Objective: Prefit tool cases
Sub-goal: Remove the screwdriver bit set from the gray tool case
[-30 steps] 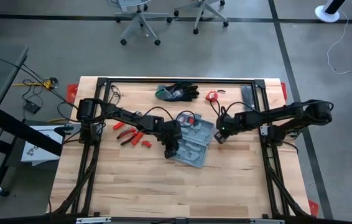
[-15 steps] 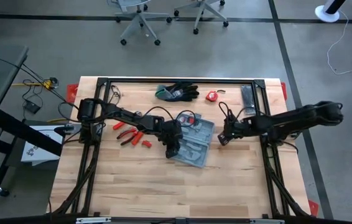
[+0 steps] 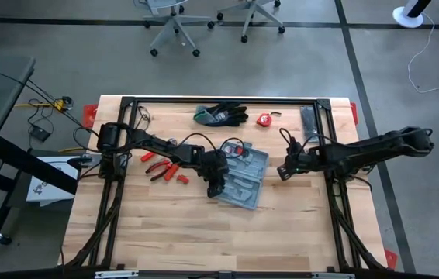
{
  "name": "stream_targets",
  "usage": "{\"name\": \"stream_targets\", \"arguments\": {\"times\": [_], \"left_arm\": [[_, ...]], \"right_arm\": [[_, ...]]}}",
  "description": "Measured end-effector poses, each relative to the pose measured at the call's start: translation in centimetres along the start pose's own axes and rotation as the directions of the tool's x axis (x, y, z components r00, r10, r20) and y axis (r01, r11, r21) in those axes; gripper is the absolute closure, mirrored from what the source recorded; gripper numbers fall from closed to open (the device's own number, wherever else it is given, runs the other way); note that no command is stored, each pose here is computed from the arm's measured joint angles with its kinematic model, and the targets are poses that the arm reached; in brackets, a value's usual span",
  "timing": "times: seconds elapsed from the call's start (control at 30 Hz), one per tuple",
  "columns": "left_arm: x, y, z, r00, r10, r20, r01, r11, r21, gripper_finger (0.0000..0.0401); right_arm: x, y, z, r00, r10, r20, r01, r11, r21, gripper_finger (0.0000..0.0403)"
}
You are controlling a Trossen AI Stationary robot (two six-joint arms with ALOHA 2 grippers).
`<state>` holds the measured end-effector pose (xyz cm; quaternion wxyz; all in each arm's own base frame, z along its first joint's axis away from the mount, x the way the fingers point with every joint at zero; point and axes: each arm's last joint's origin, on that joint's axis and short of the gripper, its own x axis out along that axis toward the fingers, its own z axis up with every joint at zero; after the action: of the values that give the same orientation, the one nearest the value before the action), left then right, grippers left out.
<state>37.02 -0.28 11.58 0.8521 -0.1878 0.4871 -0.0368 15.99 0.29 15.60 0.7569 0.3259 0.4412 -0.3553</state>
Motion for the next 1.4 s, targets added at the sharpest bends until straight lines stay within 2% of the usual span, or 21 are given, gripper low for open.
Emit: {"name": "stream_targets", "arguments": {"times": [0.1, 0.27, 0.47, 0.57, 0.7, 0.87, 1.07, 1.23, 1.4], "left_arm": [[0.0, 0.0, 0.0, 1.000, 0.001, 0.000, -0.001, 1.000, 0.000, 0.0286], [0.0, 0.1, 0.1, 1.000, 0.024, 0.012, -0.024, 1.000, 0.001, 0.0286], [0.0, 0.2, 0.3, 0.998, 0.049, 0.035, -0.049, 0.999, 0.000, 0.0286], [-0.1, 0.4, 0.4, 0.998, 0.051, 0.041, -0.051, 0.999, -0.003, 0.0286], [-0.2, 1.0, 0.7, 0.996, 0.061, 0.060, -0.060, 0.998, -0.015, 0.0286], [-0.4, 1.8, 0.9, 0.995, 0.072, 0.068, -0.070, 0.997, -0.033, 0.0286], [-0.7, 2.5, 1.1, 0.994, 0.082, 0.075, -0.079, 0.996, -0.051, 0.0286], [-0.7, 2.7, 1.1, 0.994, 0.084, 0.076, -0.080, 0.995, -0.055, 0.0286], [-0.7, 2.7, 1.1, 0.994, 0.083, 0.075, -0.079, 0.995, -0.055, 0.0286]], "right_arm": [[0.7, -0.2, -0.5, 0.999, 0.021, -0.036, -0.021, 1.000, 0.013, 0.0300], [1.8, 0.6, -1.7, 0.985, 0.163, -0.048, -0.161, 0.986, 0.040, 0.0300], [1.9, 3.1, -3.4, 0.954, 0.300, -0.011, -0.299, 0.953, 0.055, 0.0300], [2.3, 4.2, -5.1, 0.943, 0.332, -0.024, -0.330, 0.943, 0.049, 0.0300], [2.7, 5.5, -7.6, 0.949, 0.316, -0.017, -0.315, 0.949, 0.027, 0.0300], [2.4, 7.9, -9.7, 0.965, 0.263, 0.019, -0.261, 0.963, -0.073, 0.0300], [1.9, 9.9, -10.1, 0.989, 0.143, 0.034, -0.133, 0.969, -0.207, 0.0299], [1.9, 10.5, -10.2, 0.990, 0.136, 0.024, -0.122, 0.946, -0.301, 0.0299], [1.9, 10.5, -10.2, 0.990, 0.136, 0.024, -0.122, 0.942, -0.314, 0.0299]]}}
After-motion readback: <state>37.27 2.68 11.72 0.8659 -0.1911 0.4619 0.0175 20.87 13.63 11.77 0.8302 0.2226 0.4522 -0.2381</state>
